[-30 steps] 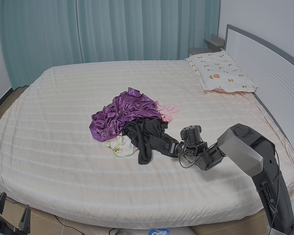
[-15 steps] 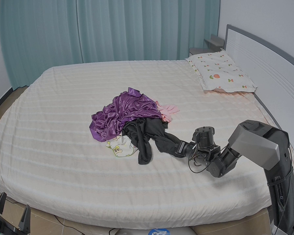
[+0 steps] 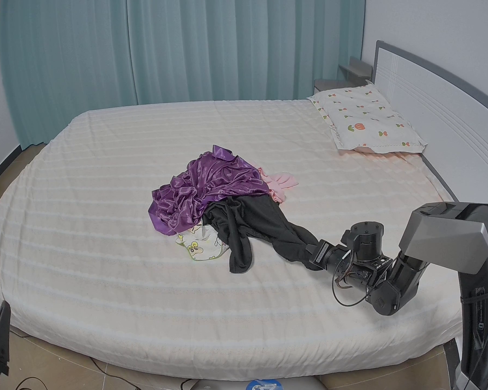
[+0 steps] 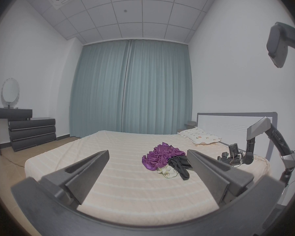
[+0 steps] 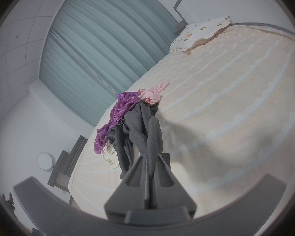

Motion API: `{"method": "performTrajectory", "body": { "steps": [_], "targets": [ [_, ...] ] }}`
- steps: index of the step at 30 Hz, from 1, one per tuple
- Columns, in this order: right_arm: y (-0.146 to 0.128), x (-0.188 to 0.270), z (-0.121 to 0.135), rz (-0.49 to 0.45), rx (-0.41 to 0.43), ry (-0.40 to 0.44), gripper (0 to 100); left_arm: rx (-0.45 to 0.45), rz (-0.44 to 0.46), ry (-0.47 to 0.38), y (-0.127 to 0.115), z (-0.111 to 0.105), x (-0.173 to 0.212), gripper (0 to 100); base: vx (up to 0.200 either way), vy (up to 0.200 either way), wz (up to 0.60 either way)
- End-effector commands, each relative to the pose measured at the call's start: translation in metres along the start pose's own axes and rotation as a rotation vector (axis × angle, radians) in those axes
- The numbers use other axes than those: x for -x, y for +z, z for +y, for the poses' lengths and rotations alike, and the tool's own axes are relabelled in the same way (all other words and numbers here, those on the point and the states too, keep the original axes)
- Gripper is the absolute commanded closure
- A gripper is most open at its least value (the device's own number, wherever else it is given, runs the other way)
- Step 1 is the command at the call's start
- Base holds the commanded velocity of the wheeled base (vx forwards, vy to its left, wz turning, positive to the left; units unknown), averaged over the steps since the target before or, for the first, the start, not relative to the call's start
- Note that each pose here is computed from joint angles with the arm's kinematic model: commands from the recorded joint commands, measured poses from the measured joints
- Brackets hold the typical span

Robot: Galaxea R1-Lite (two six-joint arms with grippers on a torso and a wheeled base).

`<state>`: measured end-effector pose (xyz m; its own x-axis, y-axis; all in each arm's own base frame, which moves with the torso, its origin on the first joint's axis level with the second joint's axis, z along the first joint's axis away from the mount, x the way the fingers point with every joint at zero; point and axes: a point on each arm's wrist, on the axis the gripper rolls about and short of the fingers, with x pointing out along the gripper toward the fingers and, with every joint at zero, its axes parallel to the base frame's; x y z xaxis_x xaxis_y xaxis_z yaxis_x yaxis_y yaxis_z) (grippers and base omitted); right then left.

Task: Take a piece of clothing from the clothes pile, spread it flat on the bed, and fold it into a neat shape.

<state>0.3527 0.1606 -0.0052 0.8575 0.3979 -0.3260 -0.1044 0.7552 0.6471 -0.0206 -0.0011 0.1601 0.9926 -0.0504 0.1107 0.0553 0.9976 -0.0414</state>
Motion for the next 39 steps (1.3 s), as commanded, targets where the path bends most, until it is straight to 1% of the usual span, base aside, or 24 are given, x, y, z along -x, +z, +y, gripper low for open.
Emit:
{"method": "performTrajectory", "body": {
  "steps": [1,2,5,6,7,8,9,11,12,13,14,15,16,17,18,21,22,23,24,29,31,32,35,39],
  "targets": [
    [-0.003,0.019,0.005,-0.017,-0.02,0.021,100,0.002,0.45,-0.114,-0.027,0.0,-0.065,0,0.0,0.0,0.0],
    [-0.003,0.019,0.004,-0.017,-0.019,0.019,100,0.005,0.499,-0.15,-0.029,-0.002,-0.077,0,0.0,0.0,0.0],
    [-0.004,0.019,0.004,-0.017,-0.015,0.019,100,0.021,0.591,-0.226,-0.039,-0.011,-0.107,0,0.0,0.0,0.0],
    [-0.004,0.019,0.004,-0.017,-0.015,0.019,100,0.02,0.594,-0.231,-0.04,-0.012,-0.108,0,0.0,0.0,0.0],
    [-0.003,0.019,0.006,-0.019,-0.01,0.019,100,0.029,0.653,-0.262,-0.048,-0.019,-0.125,0,0.0,0.0,0.0],
    [-0.003,0.019,0.006,-0.019,-0.01,0.019,100,0.029,0.653,-0.262,-0.048,-0.019,-0.125,0,0.0,0.0,0.0],
    [0.0,0.021,0.009,-0.028,0.007,0.021,100,0.044,0.708,-0.275,-0.058,-0.025,-0.141,0,0.0,0.0,0.0],
    [0.006,0.024,0.012,-0.038,0.015,0.026,100,0.049,0.776,-0.284,-0.073,-0.032,-0.16,0,0.0,0.0,0.0],
    [0.005,0.024,0.013,-0.034,0.019,0.024,100,0.045,0.823,-0.289,-0.084,-0.037,-0.171,0,0.0,0.0,0.0],
    [0.004,0.024,0.012,-0.03,0.022,0.02,100,0.047,0.84,-0.29,-0.09,-0.041,-0.179,0,0.0,0.0,0.0],
    [0.004,0.024,0.012,-0.03,0.022,0.02,100,0.047,0.84,-0.29,-0.09,-0.041,-0.179,0,0.0,0.0,0.0],
    [0.003,0.023,0.016,-0.031,0.028,0.029,100,0.075,0.853,-0.279,-0.107,-0.051,-0.202,0,0.0,0.0,0.0],
    [0.001,0.023,0.017,-0.029,0.03,0.031,100,0.095,0.853,-0.272,-0.115,-0.057,-0.212,0,0.0,0.0,0.0],
    [0.001,0.023,0.017,-0.029,0.03,0.031,100,0.095,0.853,-0.272,-0.115,-0.057,-0.212,0,0.0,0.0,0.0],
    [0.0,0.024,0.018,-0.027,0.031,0.029,100,0.135,0.841,-0.243,-0.128,-0.071,-0.23,0,0.0,0.0,0.0],
    [0.0,0.025,0.019,-0.031,0.032,0.026,100,0.188,0.822,-0.156,-0.149,-0.098,-0.256,0,0.0,0.0,0.0],
    [0.001,0.025,0.019,-0.032,0.032,0.027,100,0.193,0.824,-0.144,-0.154,-0.104,-0.261,0,0.0,0.0,0.0],
    [0.001,0.025,0.019,-0.032,0.032,0.027,100,0.193,0.824,-0.144,-0.154,-0.104,-0.261,0,0.0,0.0,0.0],
    [0.003,0.024,0.02,-0.043,0.041,0.031,100,0.207,0.835,-0.121,-0.175,-0.125,-0.279,0,0.0,0.0,0.0],
    [0.002,0.023,0.02,-0.058,0.059,0.022,100,0.224,0.813,-0.13,-0.21,-0.153,-0.32,0,0.0,0.0,0.0],
    [0.0,0.023,0.02,-0.053,0.06,0.022,100,0.226,0.809,-0.131,-0.214,-0.156,-0.325,0,0.0,0.0,0.0],
    [-0.004,0.023,0.022,-0.042,0.062,0.026,100,0.223,0.812,-0.127,-0.227,-0.162,-0.337,0,0.0,0.0,0.0],
    [-0.006,0.021,0.019,-0.037,0.063,0.022,100,0.228,0.819,-0.134,-0.24,-0.173,-0.346,0,0.0,0.0,0.0],
    [-0.006,0.02,0.019,-0.041,0.062,0.023,100,0.262,0.805,-0.142,-0.256,-0.187,-0.359,0,0.0,0.0,0.0]
  ]
}}
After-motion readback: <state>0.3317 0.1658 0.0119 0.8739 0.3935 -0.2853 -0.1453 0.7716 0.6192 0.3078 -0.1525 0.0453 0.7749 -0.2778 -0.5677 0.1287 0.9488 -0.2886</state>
